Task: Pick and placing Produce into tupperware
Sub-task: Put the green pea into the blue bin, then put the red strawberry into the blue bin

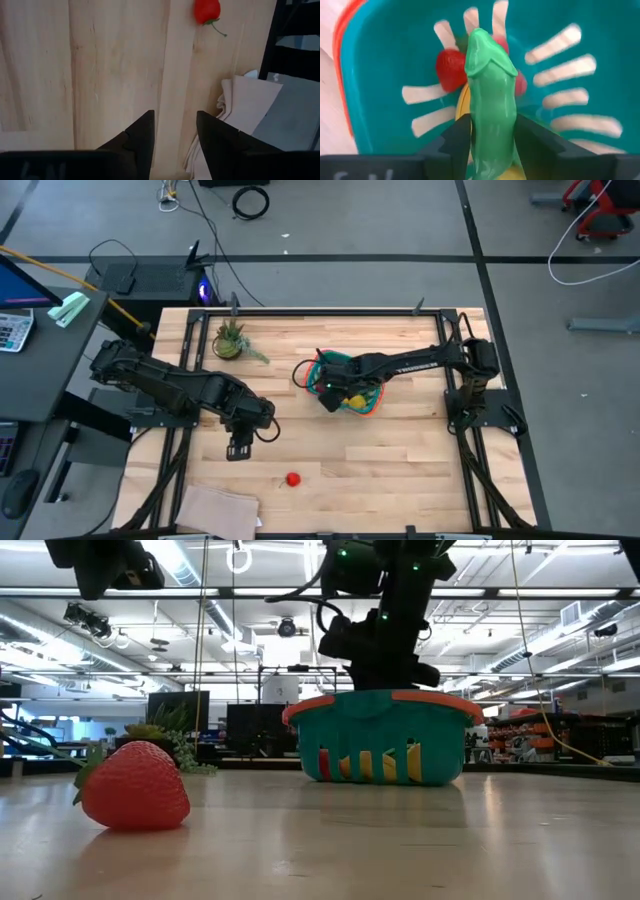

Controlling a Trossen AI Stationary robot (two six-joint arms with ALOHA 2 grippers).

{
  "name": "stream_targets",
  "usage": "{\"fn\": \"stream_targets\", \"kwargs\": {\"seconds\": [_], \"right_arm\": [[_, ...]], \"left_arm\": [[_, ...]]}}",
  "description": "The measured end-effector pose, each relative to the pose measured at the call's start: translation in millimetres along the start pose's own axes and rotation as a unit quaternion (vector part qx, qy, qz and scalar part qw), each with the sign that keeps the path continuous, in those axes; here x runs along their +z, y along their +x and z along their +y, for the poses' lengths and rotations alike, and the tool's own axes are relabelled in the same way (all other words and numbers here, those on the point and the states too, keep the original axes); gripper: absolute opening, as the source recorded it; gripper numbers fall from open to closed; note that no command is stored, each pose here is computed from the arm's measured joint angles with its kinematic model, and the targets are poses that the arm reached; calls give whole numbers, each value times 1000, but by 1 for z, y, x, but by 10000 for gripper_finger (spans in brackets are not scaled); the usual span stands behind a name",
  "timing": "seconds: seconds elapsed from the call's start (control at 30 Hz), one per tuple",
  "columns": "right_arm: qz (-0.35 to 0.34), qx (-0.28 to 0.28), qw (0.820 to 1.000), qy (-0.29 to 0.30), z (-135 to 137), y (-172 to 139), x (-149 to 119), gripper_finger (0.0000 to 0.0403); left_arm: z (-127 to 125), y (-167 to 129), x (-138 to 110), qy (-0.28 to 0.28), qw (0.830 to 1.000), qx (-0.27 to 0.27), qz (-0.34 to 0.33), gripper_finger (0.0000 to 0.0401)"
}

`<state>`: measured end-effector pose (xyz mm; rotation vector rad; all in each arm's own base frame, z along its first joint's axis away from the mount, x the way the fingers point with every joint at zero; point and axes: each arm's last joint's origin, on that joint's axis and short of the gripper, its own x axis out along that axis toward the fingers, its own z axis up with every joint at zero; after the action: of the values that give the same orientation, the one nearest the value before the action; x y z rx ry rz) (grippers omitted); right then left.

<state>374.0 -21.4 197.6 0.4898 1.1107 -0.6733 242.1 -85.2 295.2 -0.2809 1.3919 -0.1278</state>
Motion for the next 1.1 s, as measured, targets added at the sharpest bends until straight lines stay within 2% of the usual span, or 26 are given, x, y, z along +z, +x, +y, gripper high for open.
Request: {"fn": "stream_targets", "kwargs": {"seconds": [0.13,0.3,0.43,0.5,0.63,0.7,0.93,1.1], "right_arm": [[-12,2,999,-32,-4,-4,5,168],[-10,1,1000,-27,-12,-2,11,184],[-11,-5,999,-37,-20,-2,17,195],[-20,-1,1000,-24,-22,-4,20,198],[-31,9,998,48,-26,-11,24,198],[-41,19,997,67,-24,-19,24,196],[-92,75,992,36,-6,-60,13,194],[-134,80,985,67,2,-85,1,194]], "left_arm": [[-1,0,2,-7,1000,-3,-9,154],[-3,0,7,-31,999,-16,-35,167],[-7,0,10,-20,998,-25,-51,182],[-8,3,12,-15,998,-21,-55,191],[-15,17,15,-8,999,-12,-42,209],[-22,27,18,-5,999,-13,-36,217],[-45,54,32,23,997,-42,-63,235],[-53,62,34,34,995,-52,-73,247]]}}
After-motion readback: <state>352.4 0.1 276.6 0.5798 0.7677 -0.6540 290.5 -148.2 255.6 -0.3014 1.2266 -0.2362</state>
